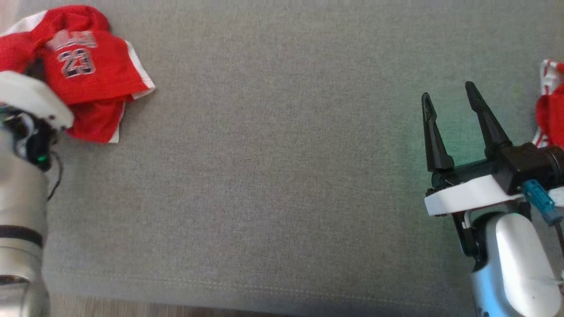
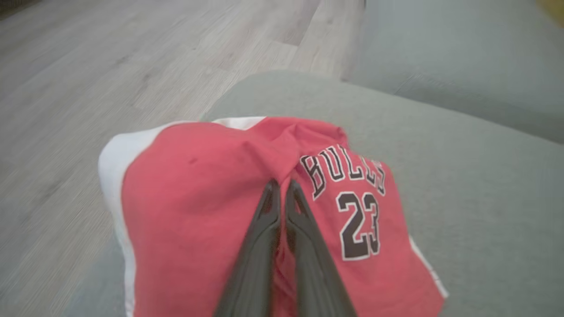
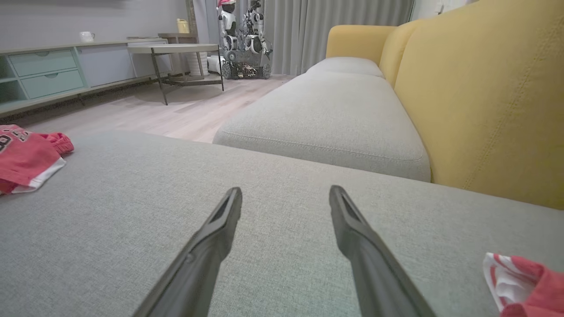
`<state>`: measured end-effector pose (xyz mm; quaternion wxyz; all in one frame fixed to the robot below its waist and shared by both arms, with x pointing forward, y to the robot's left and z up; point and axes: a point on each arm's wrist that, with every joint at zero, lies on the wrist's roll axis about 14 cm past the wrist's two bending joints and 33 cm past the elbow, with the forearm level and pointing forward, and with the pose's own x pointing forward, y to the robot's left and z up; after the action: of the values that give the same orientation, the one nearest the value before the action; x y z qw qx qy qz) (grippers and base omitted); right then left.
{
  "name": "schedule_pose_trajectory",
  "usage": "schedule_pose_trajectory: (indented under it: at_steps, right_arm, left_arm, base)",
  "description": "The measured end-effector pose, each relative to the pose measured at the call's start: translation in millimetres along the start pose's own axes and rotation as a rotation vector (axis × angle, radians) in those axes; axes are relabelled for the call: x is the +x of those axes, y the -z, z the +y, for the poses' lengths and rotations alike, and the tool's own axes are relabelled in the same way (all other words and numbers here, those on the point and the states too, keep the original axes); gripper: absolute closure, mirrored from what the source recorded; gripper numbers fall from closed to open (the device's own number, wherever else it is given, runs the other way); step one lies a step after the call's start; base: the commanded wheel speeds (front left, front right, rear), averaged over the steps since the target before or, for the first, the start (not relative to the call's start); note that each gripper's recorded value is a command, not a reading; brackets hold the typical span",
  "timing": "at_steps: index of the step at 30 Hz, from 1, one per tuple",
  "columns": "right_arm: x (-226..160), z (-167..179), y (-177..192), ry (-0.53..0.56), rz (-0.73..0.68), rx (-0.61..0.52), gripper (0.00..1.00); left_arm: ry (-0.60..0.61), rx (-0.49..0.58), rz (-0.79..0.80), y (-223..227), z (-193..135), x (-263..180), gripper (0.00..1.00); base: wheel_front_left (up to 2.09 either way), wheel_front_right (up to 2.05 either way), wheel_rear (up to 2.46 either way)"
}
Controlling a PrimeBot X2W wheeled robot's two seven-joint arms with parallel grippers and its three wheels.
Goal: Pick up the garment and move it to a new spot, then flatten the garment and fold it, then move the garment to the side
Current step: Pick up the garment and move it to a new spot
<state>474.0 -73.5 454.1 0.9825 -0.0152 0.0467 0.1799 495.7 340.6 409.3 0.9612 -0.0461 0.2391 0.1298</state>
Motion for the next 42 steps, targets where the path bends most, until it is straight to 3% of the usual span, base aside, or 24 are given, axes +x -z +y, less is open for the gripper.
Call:
schedule_pose_trajectory:
  at_steps: [12, 19, 25, 33, 34, 35, 42]
  right_arm:
    - [-38, -39, -48, 0.138, -0.124, -0.009, 0.0]
    - [-79, -83, -65, 0.289, -0.167, -0.038, 0.0]
    - [-108, -115, -82, 0.402, -0.204, -0.071, 0.0]
    - [-124, -121, -78, 0.432, -0.19, -0.067, 0.0]
    - [-127, -123, -76, 0.439, -0.184, -0.065, 0.0]
    - [-127, -123, -75, 0.439, -0.183, -0.059, 0.0]
    - [-120, -116, -73, 0.415, -0.182, -0.049, 0.0]
  left_arm:
    - [0.352, -0.021, -0.236, -57, -115, -55, 1.0]
    - [0.568, -0.193, -0.245, -53, -213, -97, 1.0]
    - [0.665, -0.246, -0.204, -42, -276, -120, 1.0]
    - [0.734, -0.302, -0.161, -26, -329, -142, 1.0]
    - [0.763, -0.301, -0.13, -16, -343, -153, 0.45]
    - [0.78, -0.293, -0.114, -10, -349, -158, 0.0]
    - [0.77, -0.295, -0.141, -13, -349, -162, 0.0]
  base:
    - [0.0, 0.0, 0.0]
    - [0.0, 0.0, 0.0]
    - [0.0, 0.0, 0.0]
    - [0.0, 0.0, 0.0]
    - [0.0, 0.0, 0.0]
    - [0.0, 0.0, 0.0]
    - [0.0, 0.0, 0.0]
